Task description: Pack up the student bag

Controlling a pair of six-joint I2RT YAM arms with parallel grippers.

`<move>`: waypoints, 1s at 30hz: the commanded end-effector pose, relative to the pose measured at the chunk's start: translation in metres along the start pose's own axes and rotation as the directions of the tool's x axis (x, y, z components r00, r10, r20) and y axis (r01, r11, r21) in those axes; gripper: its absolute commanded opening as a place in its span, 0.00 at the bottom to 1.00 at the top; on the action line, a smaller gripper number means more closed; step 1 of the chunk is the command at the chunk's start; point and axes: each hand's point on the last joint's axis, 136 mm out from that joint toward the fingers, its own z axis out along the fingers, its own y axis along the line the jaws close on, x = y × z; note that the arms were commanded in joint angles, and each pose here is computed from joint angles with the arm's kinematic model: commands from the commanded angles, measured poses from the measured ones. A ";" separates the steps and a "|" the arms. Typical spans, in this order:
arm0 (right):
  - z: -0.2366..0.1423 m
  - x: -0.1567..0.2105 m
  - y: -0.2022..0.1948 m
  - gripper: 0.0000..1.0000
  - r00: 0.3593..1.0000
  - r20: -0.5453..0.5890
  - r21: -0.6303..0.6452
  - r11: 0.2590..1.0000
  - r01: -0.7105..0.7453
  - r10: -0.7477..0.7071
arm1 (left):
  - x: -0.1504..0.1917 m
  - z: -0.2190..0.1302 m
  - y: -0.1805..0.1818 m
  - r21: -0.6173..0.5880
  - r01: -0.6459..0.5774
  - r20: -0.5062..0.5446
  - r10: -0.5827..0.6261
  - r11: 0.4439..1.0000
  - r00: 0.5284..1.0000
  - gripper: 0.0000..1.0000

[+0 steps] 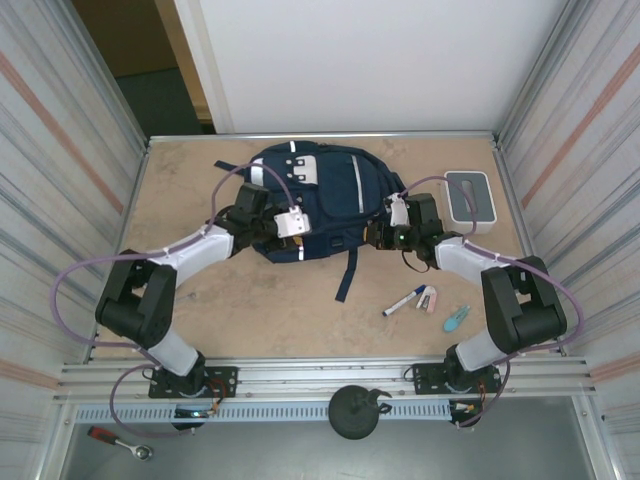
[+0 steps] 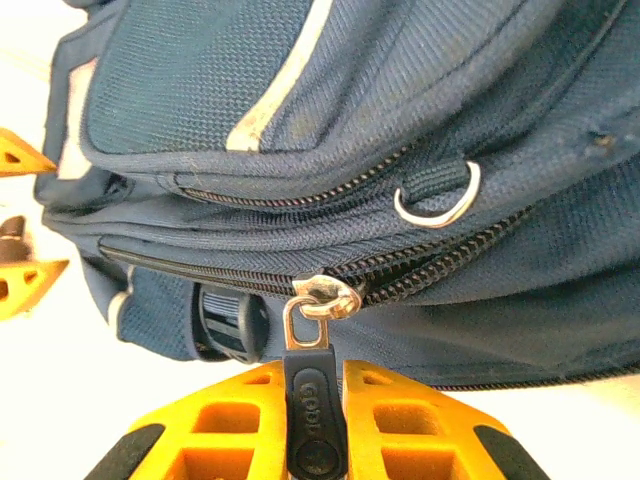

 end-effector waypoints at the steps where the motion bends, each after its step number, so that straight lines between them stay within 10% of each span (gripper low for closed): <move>1: -0.008 -0.006 0.027 0.00 1.000 0.004 -0.085 0.996 0.004 -0.003 | -0.026 -0.004 -0.005 -0.043 -0.107 0.035 0.109 0.993 0.993 0.62; 10: -0.002 -0.002 0.047 0.00 1.000 -0.007 -0.121 0.992 0.021 -0.022 | -0.063 0.036 -0.006 -0.052 -0.213 0.014 0.214 0.976 0.977 0.63; 23: 0.000 0.004 0.025 0.00 1.000 -0.021 0.001 1.000 -0.017 0.017 | -0.031 0.049 0.001 -0.072 -0.189 -0.070 0.185 0.979 0.980 0.02; 30: -0.023 -0.004 -0.020 0.00 0.994 0.058 0.216 0.971 -0.099 0.089 | -0.016 0.029 0.003 -0.069 -0.142 -0.040 0.140 0.987 0.989 0.00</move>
